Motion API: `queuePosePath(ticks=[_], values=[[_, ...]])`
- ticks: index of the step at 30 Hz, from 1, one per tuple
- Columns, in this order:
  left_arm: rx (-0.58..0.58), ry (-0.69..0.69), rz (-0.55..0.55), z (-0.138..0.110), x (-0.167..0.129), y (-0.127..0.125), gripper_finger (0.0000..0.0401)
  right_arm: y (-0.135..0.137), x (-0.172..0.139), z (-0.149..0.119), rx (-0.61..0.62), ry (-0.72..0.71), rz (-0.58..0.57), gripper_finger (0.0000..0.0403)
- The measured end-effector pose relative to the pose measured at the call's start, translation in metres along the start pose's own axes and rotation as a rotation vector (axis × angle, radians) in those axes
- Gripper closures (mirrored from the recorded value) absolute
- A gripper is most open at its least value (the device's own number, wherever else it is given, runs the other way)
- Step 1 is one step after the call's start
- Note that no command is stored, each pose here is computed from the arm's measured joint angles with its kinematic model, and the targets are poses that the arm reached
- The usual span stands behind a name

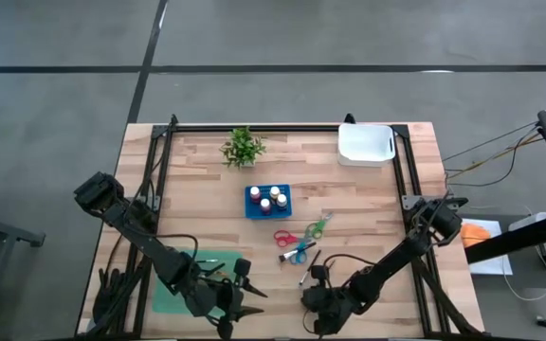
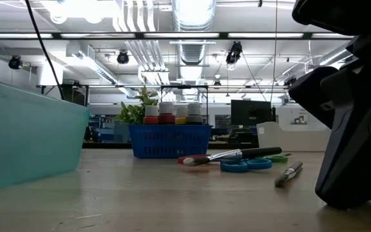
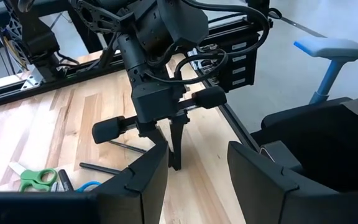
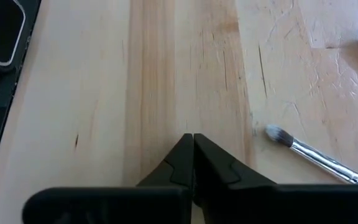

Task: Pick & Place Paint Supplies
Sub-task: Put the brow brush into the green bin

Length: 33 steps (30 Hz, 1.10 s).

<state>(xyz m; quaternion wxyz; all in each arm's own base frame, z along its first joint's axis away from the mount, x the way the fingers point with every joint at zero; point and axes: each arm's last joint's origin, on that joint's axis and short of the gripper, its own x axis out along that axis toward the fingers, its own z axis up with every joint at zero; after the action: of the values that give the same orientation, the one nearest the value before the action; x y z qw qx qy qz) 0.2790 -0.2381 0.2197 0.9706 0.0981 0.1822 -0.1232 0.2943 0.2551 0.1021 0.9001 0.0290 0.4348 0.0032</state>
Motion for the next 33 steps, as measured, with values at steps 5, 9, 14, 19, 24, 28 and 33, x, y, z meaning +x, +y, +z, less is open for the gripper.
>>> queuePosePath(ticks=[5, 9, 14, 19, 24, 28, 33], values=[[0.003, 0.0, -0.008, 0.0, -0.001, -0.002, 0.0227, 0.001, -0.018, 0.005, -0.051, -0.007, 0.019, 0.0396], [0.004, 0.002, -0.014, 0.0, -0.001, -0.002, 0.0227, 0.007, -0.043, 0.015, -0.108, -0.088, 0.021, 0.0396], [0.005, 0.002, -0.019, -0.001, -0.001, -0.003, 0.0227, 0.014, -0.067, 0.013, -0.217, -0.15, -0.032, 0.0395], [0.005, 0.002, -0.021, -0.001, -0.002, -0.004, 0.0227, 0.017, -0.071, -0.001, -0.27, -0.08, -0.01, 0.0394], [0.005, 0.001, -0.021, 0.0, -0.002, -0.004, 0.0227, 0.013, -0.063, -0.005, -0.257, -0.007, 0.055, 0.0388], [0.003, -0.001, -0.022, 0.0, -0.002, -0.004, 0.0227, 0.01, -0.06, -0.006, -0.277, 0.001, 0.047, 0.0342], [0.0, -0.001, -0.024, 0.0, -0.002, -0.004, 0.0227, 0.006, -0.057, -0.008, -0.313, 0.01, 0.036, 0.0255]])
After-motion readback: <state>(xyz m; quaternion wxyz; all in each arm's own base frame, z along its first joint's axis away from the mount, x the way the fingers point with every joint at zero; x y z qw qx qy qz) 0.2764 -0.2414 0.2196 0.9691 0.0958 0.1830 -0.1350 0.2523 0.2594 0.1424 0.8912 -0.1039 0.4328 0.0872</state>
